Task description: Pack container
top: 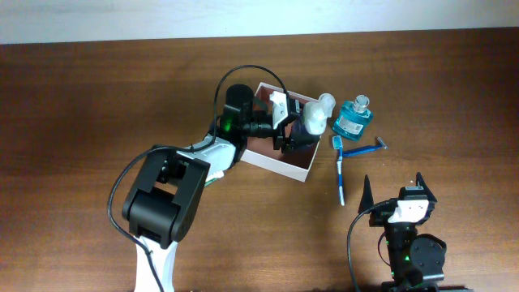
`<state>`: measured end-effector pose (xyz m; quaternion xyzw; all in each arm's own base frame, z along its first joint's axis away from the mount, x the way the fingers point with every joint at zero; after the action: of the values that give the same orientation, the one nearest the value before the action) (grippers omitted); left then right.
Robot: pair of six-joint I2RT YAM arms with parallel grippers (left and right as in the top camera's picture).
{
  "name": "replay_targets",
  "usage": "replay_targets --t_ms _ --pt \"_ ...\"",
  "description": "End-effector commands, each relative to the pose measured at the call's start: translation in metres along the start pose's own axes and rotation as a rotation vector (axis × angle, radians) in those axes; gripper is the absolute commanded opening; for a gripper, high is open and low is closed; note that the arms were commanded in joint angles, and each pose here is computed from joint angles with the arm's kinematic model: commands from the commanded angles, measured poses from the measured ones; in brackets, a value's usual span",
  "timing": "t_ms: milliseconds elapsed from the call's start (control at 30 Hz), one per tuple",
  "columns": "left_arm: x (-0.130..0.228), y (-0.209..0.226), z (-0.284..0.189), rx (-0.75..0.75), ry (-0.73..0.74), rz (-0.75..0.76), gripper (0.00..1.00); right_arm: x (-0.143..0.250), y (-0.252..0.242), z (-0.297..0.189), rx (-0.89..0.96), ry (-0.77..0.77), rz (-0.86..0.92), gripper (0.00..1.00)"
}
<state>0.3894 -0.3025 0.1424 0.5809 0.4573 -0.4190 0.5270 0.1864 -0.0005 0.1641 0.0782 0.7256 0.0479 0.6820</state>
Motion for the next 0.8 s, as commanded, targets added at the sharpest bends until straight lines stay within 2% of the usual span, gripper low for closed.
replay_targets --t_ms 0,67,333,500,767 --pt "-0.0017 0.0016 -0.0007 0.016 -0.017 0.027 0.59 0.0020 -0.0014 -0.0001 0.007 0.004 0.001 0.99" --pt "-0.0017 0.0016 -0.0007 0.016 -0.017 0.027 0.66 0.0020 -0.0014 -0.0001 0.007 0.004 0.001 0.99" --pt "-0.0013 0.0013 -0.0009 0.017 -0.015 0.020 0.76 0.0020 -0.0014 -0.0001 0.007 0.004 0.001 0.99" --pt "-0.0014 0.0013 -0.0007 0.017 -0.015 0.017 0.80 0.0020 -0.0014 -0.0001 0.007 0.004 0.001 0.99" --pt "0.0012 0.0002 -0.0007 0.021 -0.006 -0.019 0.82 0.0020 -0.0014 -0.0001 0.007 0.004 0.001 0.99"
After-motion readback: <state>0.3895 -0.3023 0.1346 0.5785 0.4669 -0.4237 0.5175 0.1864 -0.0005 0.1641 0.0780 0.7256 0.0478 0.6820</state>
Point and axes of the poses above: each gripper's point midway between its finger pads, its own z axis out along the fingers, its own y axis along the line the jaws close on, x = y × z, the point moved 6 cm from there along -z, back along the fingers, and after that the axes turned 15 degrees about z, right-handed, at the moved point
